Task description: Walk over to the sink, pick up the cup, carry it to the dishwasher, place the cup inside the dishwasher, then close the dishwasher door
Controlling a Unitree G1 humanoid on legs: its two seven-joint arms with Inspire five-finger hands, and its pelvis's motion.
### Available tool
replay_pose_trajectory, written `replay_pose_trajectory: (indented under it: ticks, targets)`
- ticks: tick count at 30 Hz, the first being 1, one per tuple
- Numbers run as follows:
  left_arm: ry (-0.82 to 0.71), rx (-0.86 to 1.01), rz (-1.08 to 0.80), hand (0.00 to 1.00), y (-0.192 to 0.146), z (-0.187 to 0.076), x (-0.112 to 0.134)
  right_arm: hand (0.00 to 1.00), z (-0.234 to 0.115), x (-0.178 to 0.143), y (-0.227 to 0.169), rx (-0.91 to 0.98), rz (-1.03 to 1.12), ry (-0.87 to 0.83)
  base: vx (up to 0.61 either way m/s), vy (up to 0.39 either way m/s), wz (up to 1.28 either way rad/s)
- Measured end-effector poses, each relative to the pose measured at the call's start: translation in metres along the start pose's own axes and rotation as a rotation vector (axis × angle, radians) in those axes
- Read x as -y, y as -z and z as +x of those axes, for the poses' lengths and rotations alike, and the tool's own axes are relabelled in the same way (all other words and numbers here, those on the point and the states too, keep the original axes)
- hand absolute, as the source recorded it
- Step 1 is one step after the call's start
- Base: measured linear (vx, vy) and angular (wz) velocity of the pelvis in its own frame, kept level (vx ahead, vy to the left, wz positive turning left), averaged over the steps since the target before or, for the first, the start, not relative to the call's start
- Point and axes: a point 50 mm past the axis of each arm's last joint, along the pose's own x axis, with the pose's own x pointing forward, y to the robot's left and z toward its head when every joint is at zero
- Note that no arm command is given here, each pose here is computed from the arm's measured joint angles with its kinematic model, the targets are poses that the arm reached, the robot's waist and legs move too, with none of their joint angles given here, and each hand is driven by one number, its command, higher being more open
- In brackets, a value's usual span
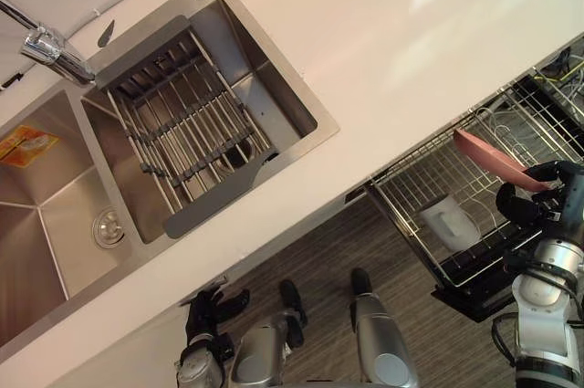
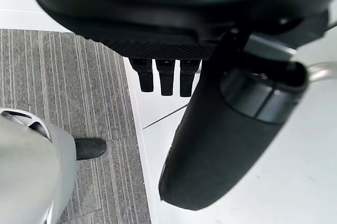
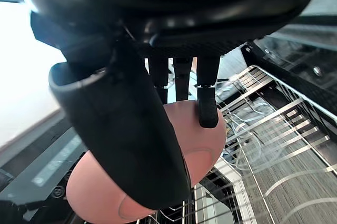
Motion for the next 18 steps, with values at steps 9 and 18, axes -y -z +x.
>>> replay_pose_trajectory:
  ticks: [9,18]
  targets:
    - [0.025,0.039,-0.013,0.9,-0.014,0.007,0.011,0.9,0.009,-0.023,0.005,-0.067,0.045,-0.059,-0.01,-0.008,0.0]
    - [0.032,0.046,-0.012,0.9,-0.016,0.008,0.013,0.9,0.012,-0.027,0.0,-0.06,0.068,-0.056,0.0,-0.003,0.01]
